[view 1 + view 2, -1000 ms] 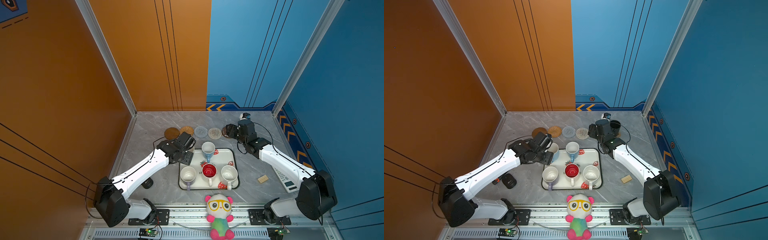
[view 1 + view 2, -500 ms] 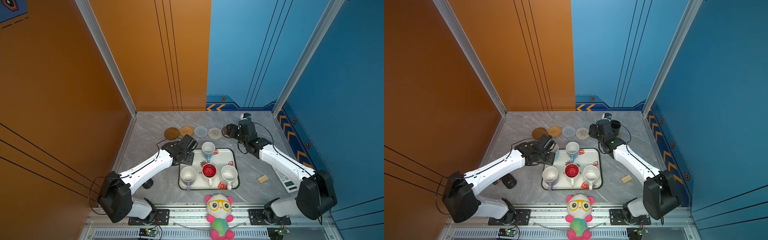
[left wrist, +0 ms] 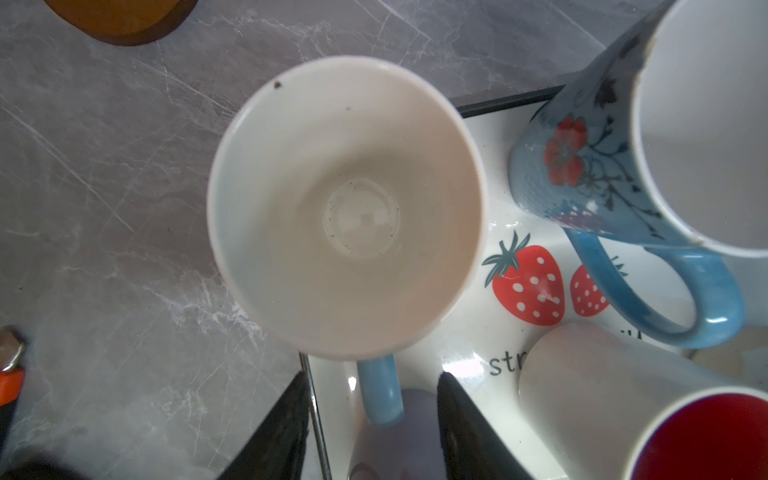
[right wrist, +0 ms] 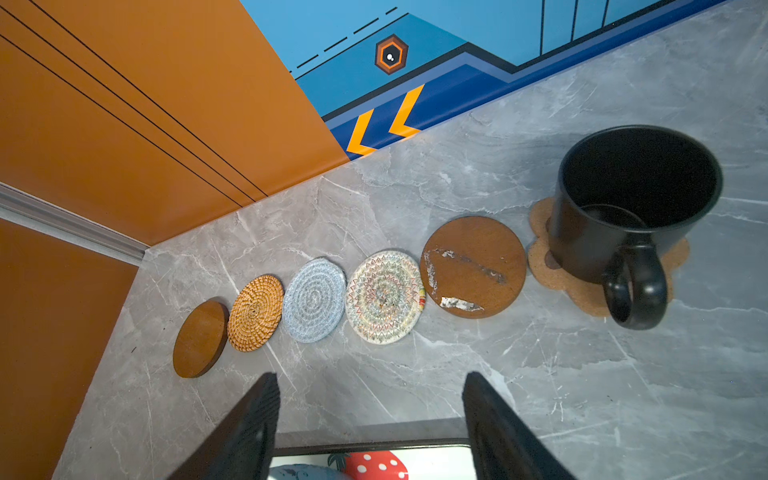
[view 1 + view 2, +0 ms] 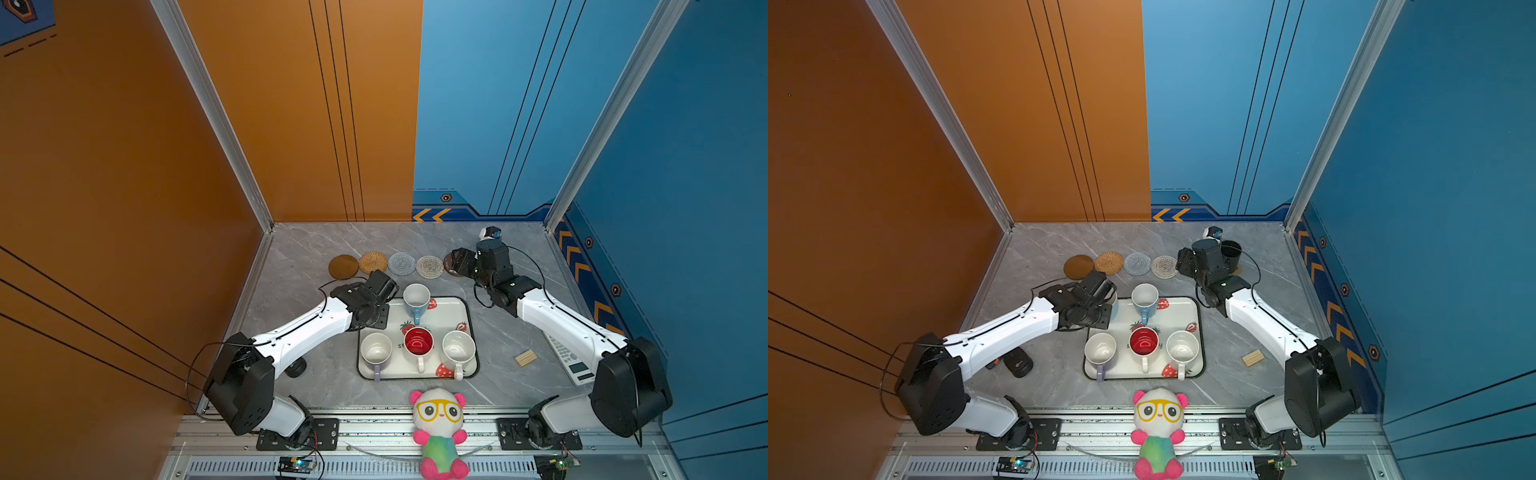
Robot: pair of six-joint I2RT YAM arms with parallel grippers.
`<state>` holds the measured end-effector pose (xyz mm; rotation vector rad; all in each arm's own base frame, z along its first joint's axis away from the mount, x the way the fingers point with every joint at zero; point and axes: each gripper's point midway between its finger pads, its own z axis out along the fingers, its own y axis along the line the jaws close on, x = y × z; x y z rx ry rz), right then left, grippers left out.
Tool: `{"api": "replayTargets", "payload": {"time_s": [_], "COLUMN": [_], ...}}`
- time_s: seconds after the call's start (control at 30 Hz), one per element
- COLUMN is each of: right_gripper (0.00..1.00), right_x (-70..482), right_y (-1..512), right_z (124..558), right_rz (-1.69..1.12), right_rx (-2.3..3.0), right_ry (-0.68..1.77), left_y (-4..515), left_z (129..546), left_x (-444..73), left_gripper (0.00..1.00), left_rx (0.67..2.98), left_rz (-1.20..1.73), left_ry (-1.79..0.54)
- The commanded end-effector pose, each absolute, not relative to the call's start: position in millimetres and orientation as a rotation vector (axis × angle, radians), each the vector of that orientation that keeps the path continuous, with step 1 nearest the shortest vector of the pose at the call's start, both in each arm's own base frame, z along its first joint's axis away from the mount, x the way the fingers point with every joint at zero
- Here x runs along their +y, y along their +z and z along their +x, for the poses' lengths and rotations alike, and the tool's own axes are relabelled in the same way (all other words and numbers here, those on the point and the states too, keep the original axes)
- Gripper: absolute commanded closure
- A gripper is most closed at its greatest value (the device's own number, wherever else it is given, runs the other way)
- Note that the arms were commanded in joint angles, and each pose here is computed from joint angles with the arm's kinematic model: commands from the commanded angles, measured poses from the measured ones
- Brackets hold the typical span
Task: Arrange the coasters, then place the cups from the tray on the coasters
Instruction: 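Lower left gripper into the white mug with blue handle on the tray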
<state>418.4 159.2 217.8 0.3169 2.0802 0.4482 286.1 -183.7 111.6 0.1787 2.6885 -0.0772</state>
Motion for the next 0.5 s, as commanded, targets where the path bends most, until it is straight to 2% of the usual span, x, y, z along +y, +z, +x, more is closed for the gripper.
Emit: {"api": "replayTargets", "payload": {"time_s": [0.0, 0.47], "right_gripper": [0.31, 0.31], "right_x": [158.3, 160.8], "right_y": [210.3, 206.6], "right_z": [419.1, 422.2], "right_rz": [0.326, 0.323], "right_rx": [2.09, 2.097], "right_ry": [0.462, 0.469], "left_y": [101.7, 89.5], "left_z": [290.6, 302.1], "left_x": [-176.4, -172.2], "left_gripper": [0.52, 0.64], "left_rx": [2.693, 2.699], "left_rz": [0.135, 0.086], "left_ry": [-0.042, -0.04]}}
